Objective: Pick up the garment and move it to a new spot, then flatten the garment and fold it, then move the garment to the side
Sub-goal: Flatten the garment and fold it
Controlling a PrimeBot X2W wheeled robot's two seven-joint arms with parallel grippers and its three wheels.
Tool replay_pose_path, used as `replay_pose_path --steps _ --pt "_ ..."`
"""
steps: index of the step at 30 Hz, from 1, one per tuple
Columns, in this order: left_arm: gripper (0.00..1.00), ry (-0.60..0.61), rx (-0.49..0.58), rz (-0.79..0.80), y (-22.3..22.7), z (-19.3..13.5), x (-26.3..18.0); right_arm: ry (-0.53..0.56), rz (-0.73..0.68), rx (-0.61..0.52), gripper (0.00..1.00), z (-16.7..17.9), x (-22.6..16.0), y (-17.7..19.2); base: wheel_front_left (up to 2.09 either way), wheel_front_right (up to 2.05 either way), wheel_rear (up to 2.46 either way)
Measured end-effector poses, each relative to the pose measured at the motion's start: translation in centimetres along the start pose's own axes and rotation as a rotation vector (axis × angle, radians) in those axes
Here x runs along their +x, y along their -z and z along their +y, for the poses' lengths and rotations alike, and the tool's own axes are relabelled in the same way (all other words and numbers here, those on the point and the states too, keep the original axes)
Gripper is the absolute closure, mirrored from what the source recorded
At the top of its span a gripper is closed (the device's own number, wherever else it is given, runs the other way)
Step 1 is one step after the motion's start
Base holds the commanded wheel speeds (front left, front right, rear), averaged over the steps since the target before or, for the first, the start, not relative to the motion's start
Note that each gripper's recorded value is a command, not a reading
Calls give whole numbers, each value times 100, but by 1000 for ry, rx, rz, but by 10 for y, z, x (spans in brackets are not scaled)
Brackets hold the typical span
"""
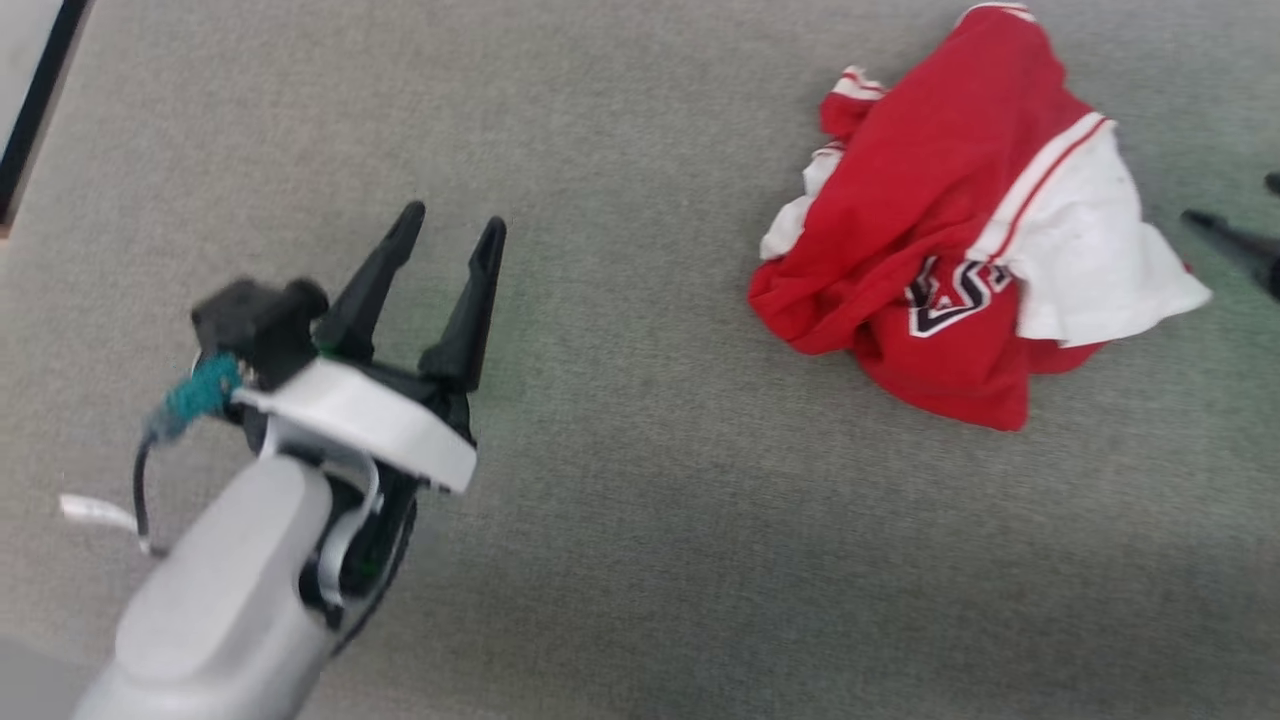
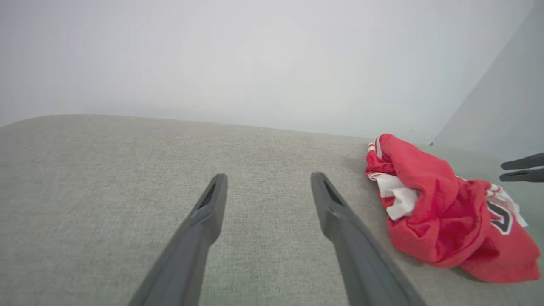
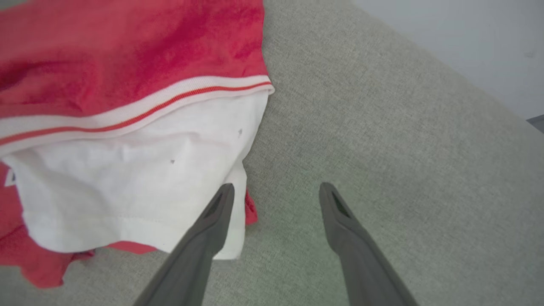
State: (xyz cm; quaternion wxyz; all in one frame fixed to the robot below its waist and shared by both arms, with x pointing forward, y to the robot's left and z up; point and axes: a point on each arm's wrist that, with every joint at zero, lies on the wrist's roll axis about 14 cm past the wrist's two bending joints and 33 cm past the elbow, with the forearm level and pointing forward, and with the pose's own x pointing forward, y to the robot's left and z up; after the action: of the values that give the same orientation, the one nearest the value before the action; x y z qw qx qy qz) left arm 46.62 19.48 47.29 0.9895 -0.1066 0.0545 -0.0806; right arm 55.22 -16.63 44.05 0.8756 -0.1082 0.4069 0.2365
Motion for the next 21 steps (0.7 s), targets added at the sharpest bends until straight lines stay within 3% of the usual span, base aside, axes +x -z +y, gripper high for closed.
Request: replay_pose_path --steps 6,16,17,18,21 --pt "0 -63 8 24 24 12 -27 -9 52 -7 0 -2 29 -10 0 0 0" --pt "0 -120 16 -18 22 25 -34 -54 139 -1 0 11 72 1 0 0 0" --pt "0 -121 17 -20 22 25 -34 -55 141 -7 50 12 73 0 0 0 0" --pt "0 -125 14 -22 23 25 -34 -55 138 -10 56 13 74 -1 0 0 0" --pt "0 -128 5 -22 25 25 -35 -65 145 -12 100 15 75 0 0 0 0"
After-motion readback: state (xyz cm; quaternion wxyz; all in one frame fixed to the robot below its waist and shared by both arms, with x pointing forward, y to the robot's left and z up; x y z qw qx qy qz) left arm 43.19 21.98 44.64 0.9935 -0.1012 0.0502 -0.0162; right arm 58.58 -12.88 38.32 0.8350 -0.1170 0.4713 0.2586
